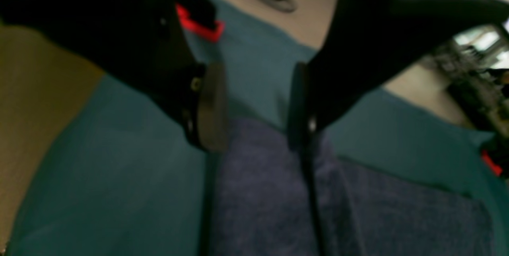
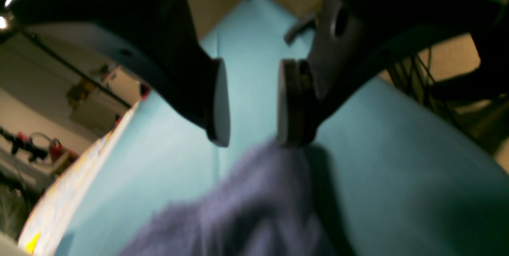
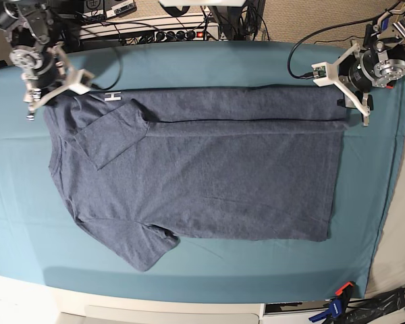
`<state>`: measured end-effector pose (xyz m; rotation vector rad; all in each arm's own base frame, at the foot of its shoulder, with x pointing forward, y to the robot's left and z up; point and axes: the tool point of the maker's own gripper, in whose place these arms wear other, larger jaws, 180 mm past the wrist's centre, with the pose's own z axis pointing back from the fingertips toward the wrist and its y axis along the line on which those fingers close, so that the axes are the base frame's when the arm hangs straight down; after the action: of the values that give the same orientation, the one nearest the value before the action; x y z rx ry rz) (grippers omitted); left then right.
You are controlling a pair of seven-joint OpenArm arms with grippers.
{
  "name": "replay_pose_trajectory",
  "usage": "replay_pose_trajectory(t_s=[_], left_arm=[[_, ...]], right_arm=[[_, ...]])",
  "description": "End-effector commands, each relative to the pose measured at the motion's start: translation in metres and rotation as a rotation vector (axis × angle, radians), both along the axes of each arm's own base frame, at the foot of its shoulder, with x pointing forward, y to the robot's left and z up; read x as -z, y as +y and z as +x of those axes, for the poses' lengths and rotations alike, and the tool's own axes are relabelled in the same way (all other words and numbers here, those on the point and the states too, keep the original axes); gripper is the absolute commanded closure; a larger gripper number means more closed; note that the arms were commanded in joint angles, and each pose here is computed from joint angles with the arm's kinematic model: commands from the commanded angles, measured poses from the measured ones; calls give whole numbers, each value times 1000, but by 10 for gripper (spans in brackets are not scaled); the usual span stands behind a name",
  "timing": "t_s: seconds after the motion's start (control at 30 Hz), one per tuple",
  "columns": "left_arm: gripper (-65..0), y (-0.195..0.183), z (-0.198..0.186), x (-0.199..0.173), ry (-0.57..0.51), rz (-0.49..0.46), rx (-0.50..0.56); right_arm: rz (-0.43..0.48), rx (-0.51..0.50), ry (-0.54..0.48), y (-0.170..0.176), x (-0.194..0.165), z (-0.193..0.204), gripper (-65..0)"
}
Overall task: Fold the T-shirt properly
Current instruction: 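Open both grippers and release the shoulder edge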
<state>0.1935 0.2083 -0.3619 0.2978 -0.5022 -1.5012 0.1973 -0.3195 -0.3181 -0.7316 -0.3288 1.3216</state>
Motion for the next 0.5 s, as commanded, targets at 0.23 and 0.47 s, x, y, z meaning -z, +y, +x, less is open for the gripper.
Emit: replay_pose_trajectory(t_s=[0.23, 0.47], left_arm=[[-269, -13, 4, -6, -27, -53, 16], [-296, -13, 3, -4, -38, -37, 26]], right_arm=[[72, -5, -23, -1, -12, 2, -213], [92, -13, -13, 3, -9, 0, -213]])
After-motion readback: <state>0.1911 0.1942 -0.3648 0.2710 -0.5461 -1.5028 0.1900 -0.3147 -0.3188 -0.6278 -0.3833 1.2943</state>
